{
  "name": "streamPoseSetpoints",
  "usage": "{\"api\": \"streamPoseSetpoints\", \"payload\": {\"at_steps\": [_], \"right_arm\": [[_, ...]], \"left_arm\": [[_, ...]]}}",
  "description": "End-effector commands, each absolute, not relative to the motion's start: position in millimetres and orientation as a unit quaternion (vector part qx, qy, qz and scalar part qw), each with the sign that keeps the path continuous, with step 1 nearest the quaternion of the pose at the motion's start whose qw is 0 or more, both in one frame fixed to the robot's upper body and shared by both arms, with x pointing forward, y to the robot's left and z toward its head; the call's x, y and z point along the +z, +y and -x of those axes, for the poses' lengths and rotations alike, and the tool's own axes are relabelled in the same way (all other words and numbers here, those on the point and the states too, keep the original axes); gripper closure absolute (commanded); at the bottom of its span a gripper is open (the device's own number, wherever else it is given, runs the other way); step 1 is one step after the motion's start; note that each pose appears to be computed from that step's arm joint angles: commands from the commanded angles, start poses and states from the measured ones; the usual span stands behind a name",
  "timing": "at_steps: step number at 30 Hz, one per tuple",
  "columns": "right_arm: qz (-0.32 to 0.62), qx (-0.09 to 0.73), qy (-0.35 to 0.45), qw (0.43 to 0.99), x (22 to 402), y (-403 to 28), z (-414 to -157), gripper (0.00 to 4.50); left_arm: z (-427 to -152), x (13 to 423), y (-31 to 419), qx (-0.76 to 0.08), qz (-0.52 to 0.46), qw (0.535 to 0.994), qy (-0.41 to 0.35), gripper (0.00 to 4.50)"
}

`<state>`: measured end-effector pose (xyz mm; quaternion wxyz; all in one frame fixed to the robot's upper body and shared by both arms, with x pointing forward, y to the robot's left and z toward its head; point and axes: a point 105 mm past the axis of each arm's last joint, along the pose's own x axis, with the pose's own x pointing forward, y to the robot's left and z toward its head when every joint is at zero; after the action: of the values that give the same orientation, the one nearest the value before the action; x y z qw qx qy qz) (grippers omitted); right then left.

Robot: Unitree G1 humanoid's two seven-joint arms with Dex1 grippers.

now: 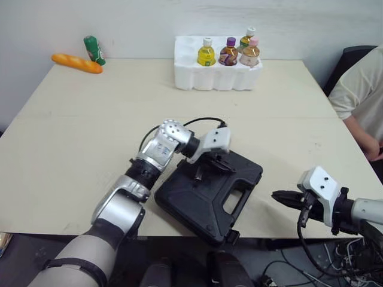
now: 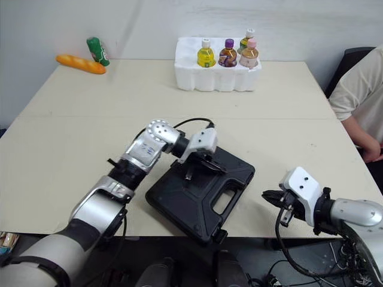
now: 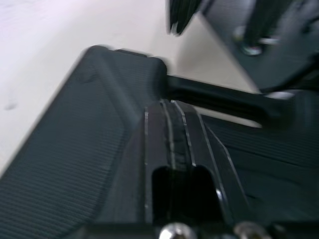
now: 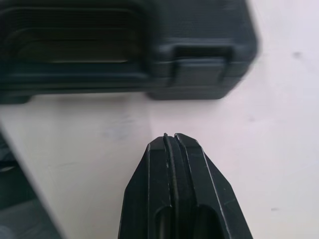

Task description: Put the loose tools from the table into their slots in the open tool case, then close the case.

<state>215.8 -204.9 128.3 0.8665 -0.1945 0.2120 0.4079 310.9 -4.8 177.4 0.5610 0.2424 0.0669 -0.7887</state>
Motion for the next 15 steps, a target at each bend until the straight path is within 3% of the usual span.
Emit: {"api": "streamPoseSetpoints", "payload": {"at_steps": [1, 4, 15], "right_arm": [[0.19, 0.452, 0.214, 0.845, 128, -184, -193, 4.5], [0.177, 0.472, 0.233, 0.832, 114, -172, -180, 4.5], [0.145, 0.532, 0.267, 0.79, 93, -146, -155, 4.5]], "left_arm": [[-271, 186, 5, -0.834, -0.247, 0.49, 0.06, 4.44], [-252, 168, 16, -0.839, -0.28, 0.458, 0.083, 4.44], [-239, 131, 15, -0.824, -0.333, 0.441, 0.122, 4.44]]}}
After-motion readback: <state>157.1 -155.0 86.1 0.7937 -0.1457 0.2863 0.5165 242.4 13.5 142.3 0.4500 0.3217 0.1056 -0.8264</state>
